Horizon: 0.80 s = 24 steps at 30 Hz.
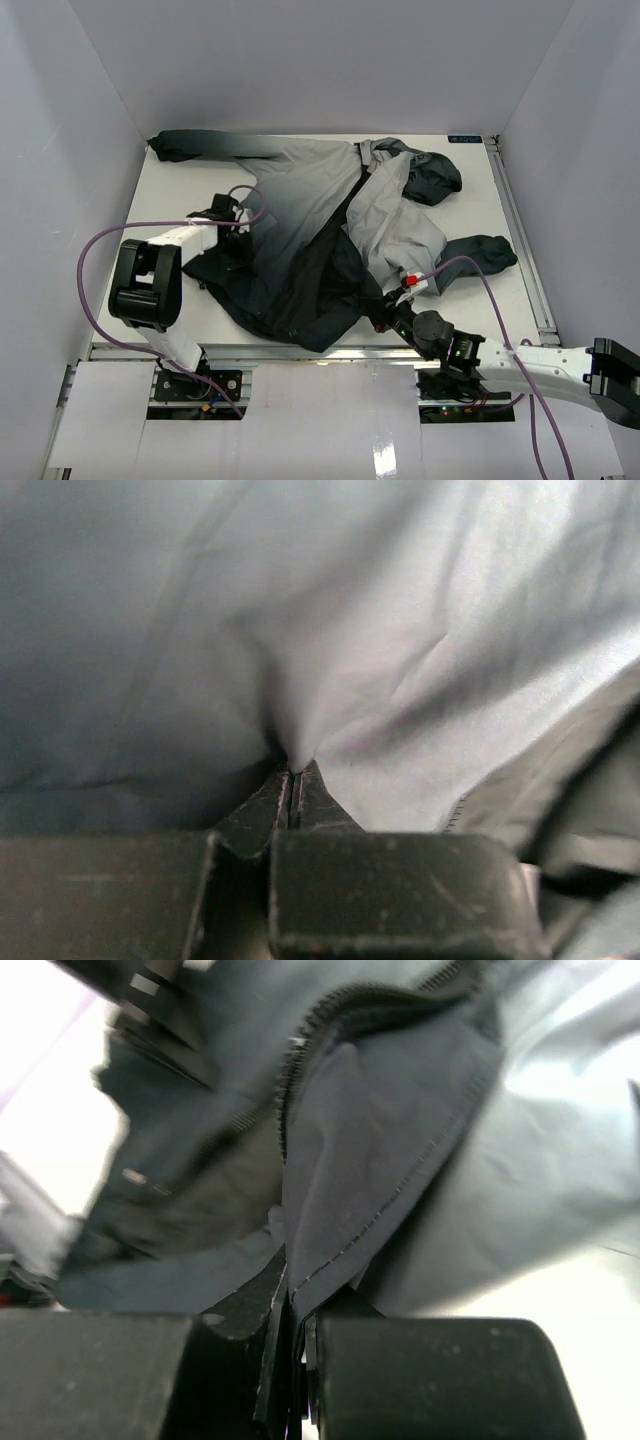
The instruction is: Zip up the jacket
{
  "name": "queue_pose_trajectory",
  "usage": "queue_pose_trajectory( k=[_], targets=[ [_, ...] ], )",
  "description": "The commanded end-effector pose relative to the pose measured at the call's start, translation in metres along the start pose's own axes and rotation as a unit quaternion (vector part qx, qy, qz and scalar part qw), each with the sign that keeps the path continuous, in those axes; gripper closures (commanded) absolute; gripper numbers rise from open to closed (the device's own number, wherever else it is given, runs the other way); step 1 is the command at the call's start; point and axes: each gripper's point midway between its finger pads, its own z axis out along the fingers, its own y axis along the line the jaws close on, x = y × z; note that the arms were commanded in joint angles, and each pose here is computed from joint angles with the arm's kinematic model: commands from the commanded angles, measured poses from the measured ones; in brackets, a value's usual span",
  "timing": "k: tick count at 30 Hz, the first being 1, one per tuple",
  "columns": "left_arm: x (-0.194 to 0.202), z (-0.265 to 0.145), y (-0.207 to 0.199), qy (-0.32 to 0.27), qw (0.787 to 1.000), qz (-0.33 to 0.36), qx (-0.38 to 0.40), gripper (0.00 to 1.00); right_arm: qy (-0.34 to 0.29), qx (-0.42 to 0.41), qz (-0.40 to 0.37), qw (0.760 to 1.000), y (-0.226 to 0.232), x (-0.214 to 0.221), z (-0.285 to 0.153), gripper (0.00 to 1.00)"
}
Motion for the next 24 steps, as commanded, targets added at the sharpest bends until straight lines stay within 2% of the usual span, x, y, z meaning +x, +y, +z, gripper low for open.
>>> queue_pose_trajectory(
  k=[1, 5, 7, 8, 11, 12, 14, 16, 24],
  targets=[
    [-0.052, -0.03, -0.044, -0.121, 0.979, -0.072, 0.148, 1.0, -0.023, 0.047, -0.045, 0.998, -0.024, -0.027, 0.017, 0.92],
    [-0.044, -0.042, -0.072, -0.139, 0.955, -0.096, 0.244, 1.0, -0.012, 0.05, -0.067, 0.996, -0.034, -0.041, 0.033, 0.92],
    [-0.031, -0.04, -0.074, -0.128, 0.957, -0.077, 0.25, 1.0, -0.005, 0.057, -0.077, 0.995, -0.038, -0.041, 0.035, 0.92],
    [-0.031, -0.04, -0.074, -0.128, 0.96, -0.068, 0.241, 0.96, -0.001, 0.059, -0.08, 0.995, -0.039, -0.039, 0.034, 0.92],
    [-0.02, -0.042, -0.086, -0.116, 0.974, 0.001, 0.196, 0.59, 0.007, 0.044, -0.078, 0.996, -0.037, -0.033, 0.028, 0.92],
    [-0.02, -0.043, -0.086, -0.117, 0.979, 0.02, 0.168, 0.58, 0.012, 0.04, -0.074, 0.996, -0.037, -0.029, 0.026, 0.92],
    [-0.024, -0.046, -0.083, -0.125, 0.987, 0.059, 0.084, 0.5, 0.022, 0.019, -0.065, 0.997, -0.034, -0.017, 0.019, 0.92],
    [-0.03, -0.051, -0.076, -0.14, 0.986, 0.087, 0.028, 0.45, 0.019, 0.008, -0.053, 0.998, -0.033, -0.013, 0.016, 0.92],
    [0.0, -0.055, -0.052, -0.112, 0.983, 0.134, -0.049, 0.42, 0.033, -0.005, -0.044, 0.998, -0.034, 0.003, 0.008, 0.92]
  ],
)
